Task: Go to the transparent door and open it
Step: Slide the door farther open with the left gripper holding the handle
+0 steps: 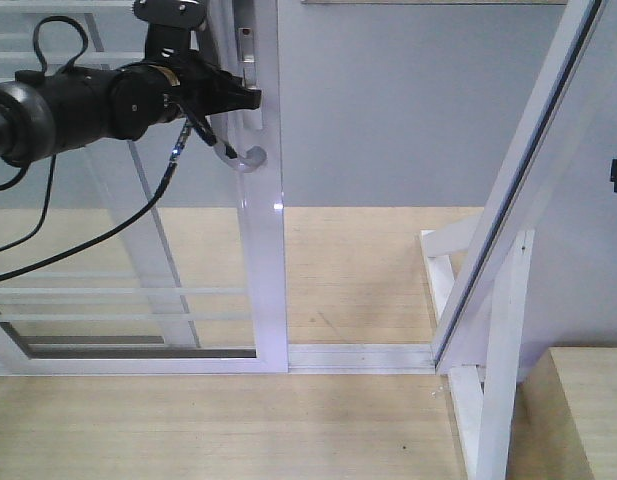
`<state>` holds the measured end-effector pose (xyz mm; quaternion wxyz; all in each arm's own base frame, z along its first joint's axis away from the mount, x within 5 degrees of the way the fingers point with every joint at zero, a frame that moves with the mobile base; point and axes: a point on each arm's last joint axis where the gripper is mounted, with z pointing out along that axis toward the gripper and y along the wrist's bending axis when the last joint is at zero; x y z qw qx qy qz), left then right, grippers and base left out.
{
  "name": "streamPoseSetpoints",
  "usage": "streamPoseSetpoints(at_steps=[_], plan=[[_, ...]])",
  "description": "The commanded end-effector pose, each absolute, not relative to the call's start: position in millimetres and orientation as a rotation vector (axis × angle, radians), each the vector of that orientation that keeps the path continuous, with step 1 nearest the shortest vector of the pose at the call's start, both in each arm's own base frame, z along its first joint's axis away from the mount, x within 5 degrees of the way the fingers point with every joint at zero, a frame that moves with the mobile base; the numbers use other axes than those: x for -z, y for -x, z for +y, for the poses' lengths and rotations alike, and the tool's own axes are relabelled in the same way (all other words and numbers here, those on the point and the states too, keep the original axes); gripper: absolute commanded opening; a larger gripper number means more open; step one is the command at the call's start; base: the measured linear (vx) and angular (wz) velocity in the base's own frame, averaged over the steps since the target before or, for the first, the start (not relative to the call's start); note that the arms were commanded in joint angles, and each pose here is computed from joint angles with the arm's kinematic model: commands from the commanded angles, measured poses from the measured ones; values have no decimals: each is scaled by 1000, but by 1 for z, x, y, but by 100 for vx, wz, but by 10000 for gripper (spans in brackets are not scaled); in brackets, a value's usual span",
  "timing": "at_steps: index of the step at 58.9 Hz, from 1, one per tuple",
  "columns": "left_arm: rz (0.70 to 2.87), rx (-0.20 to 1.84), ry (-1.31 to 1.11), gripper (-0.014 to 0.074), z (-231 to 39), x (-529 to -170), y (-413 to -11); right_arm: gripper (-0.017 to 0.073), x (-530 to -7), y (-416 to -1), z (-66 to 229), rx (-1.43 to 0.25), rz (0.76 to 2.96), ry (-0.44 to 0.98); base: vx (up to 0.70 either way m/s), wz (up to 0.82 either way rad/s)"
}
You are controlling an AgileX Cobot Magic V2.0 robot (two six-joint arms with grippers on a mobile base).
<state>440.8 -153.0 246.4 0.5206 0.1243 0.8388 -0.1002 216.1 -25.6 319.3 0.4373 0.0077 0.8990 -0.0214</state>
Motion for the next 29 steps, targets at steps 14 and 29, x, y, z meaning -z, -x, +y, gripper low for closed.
streamPoseSetpoints(at_steps=[14, 29], plan=[[1747, 183, -130, -6, -90, -307, -412, 564, -339, -217, -28, 79, 2112, -32, 0, 0], [1761, 131, -70, -6, -59, -306, -404, 564, -339, -217, -28, 79, 2112, -32, 0, 0]])
